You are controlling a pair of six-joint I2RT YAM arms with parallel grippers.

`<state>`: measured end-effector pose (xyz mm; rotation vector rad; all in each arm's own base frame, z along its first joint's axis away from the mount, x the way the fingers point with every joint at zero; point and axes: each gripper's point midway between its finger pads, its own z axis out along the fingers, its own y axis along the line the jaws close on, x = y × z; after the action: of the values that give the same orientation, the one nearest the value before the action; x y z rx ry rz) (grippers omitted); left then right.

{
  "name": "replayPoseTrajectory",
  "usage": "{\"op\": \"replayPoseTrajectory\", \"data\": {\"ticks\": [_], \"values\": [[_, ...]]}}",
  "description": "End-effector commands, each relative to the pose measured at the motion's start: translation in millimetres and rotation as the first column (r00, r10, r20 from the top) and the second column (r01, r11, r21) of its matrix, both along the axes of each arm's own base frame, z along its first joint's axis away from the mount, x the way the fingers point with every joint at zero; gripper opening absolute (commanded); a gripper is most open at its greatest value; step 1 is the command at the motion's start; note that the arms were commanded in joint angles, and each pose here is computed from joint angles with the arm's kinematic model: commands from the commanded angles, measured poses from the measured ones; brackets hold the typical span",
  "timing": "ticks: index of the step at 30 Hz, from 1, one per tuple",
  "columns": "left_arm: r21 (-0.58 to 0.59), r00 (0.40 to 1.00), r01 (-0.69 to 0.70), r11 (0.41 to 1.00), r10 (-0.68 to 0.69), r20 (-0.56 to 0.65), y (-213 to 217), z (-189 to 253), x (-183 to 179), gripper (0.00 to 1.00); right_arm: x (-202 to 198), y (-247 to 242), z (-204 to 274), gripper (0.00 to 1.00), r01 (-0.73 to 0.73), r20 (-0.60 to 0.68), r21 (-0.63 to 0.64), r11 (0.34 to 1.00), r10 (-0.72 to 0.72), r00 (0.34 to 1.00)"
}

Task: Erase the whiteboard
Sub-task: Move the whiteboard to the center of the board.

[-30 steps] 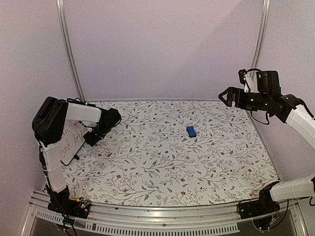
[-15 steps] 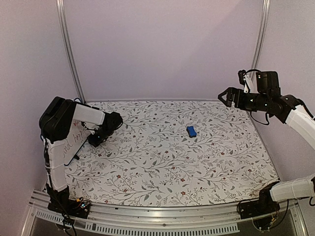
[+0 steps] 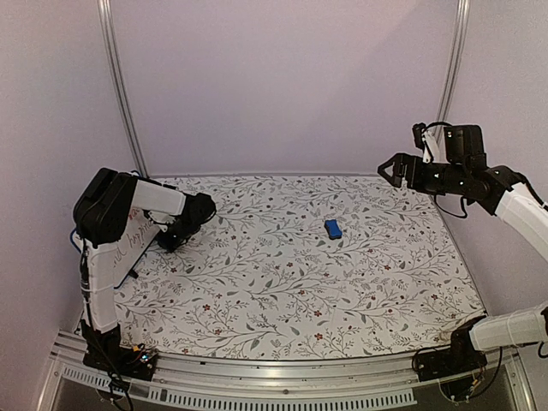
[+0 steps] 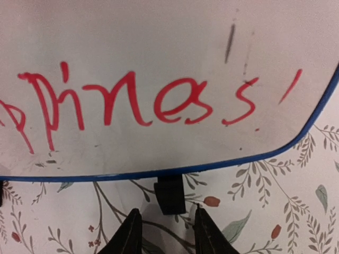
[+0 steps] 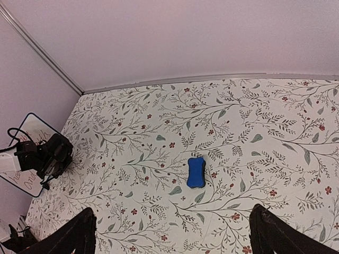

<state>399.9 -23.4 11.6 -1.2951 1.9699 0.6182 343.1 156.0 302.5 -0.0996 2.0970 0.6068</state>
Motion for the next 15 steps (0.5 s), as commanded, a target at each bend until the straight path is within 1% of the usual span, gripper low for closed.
{"op": "replayPoseTrajectory", "data": {"ticks": [1, 5, 15], "values": [[0.004, 0.999, -0.038, 0.999, 0.038, -0.021, 8.1, -4.8, -5.0, 0.32, 2.8, 0.6, -4.5, 0.99, -0.002, -0.002, 0.009, 1.000, 0.002, 1.000], [-0.003, 0.998, -0.065, 0.998, 0.065, -0.016, 14.7, 0.8, -8.6, 0.30, 2.2, 0.4, -6.9, 0.99, -0.002, -0.007, 0.007, 1.000, 0.002, 1.000], [0.001, 0.997, -0.061, 0.998, 0.061, -0.043, 24.1, 0.7, -5.1, 0.30, 2.4, 4.5, -10.4, 0.99, -0.019, -0.016, 0.023, 1.000, 0.019, 1.000]]}}
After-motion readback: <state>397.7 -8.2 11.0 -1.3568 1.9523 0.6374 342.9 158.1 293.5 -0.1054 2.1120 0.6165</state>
